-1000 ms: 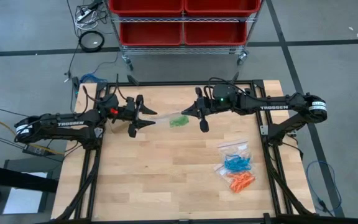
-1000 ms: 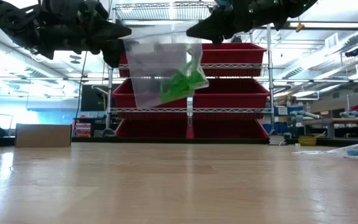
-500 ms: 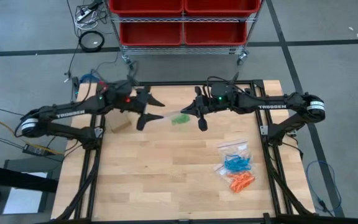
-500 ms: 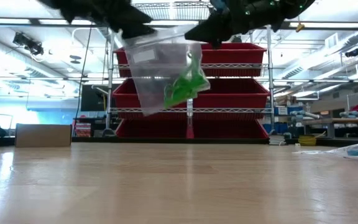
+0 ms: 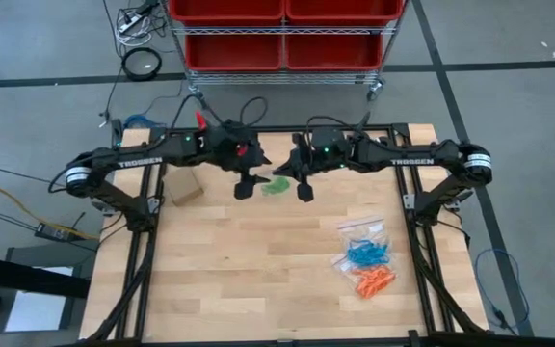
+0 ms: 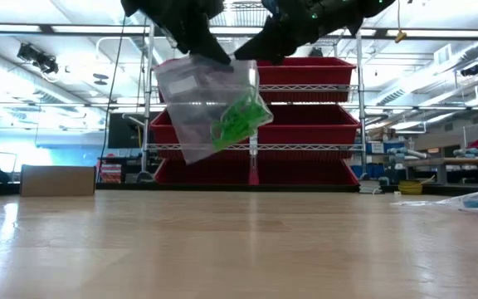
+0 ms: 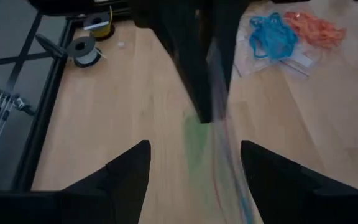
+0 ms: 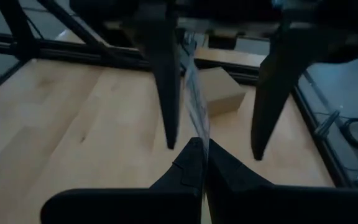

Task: Sort rubber bands
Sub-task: Close the transparent zip bag

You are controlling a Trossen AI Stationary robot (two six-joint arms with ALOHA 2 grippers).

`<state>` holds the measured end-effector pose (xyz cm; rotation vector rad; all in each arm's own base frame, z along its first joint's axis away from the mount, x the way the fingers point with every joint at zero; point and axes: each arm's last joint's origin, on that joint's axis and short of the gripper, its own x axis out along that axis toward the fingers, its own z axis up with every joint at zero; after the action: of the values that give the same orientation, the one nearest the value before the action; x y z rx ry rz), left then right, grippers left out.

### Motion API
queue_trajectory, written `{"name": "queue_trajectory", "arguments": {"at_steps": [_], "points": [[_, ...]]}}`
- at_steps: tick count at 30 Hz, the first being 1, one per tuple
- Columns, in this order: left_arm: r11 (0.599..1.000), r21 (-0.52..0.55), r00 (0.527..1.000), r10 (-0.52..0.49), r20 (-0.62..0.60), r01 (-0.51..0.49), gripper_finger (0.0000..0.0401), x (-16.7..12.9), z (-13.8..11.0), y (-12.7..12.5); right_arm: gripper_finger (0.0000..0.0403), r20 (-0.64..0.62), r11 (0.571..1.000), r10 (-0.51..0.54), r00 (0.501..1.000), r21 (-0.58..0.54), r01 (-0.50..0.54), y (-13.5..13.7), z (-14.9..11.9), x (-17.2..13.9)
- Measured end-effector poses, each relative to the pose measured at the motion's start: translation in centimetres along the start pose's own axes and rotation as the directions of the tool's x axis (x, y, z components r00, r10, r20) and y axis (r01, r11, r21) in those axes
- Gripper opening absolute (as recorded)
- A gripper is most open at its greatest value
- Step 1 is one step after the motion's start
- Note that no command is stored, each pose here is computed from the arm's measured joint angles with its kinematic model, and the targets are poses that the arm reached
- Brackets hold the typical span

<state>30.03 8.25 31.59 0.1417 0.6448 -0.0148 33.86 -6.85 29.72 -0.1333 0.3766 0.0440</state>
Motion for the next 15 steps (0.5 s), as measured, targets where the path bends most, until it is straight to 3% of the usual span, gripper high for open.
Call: {"name": "queue_trajectory", "arguments": {"at_steps": [4, 11, 15], "points": [[1.000, 0.002, 1.000, 0.003, 0.006, -0.003, 0.0229, -0.15, 0.12, 0.03, 0.0000, -0.016, 1.000, -0.008, 1.000, 0.002, 0.009, 0.00, -0.17, 0.03], [1.000, 0.002, 1.000, -0.006, 0.000, 0.006, 0.0142, -0.12, 0.04, 0.02, 0.0000, -0.015, 1.000, -0.012, 1.000, -0.004, 0.012, -0.01, -0.16, 0.03], [1.000, 0.012, 1.000, -0.019, 0.008, 0.018, 0.0114, -0.11, 0.09, -0.02, 0.0000, -0.014, 1.000, -0.012, 1.000, -0.004, 0.012, -0.01, -0.16, 0.03]]}}
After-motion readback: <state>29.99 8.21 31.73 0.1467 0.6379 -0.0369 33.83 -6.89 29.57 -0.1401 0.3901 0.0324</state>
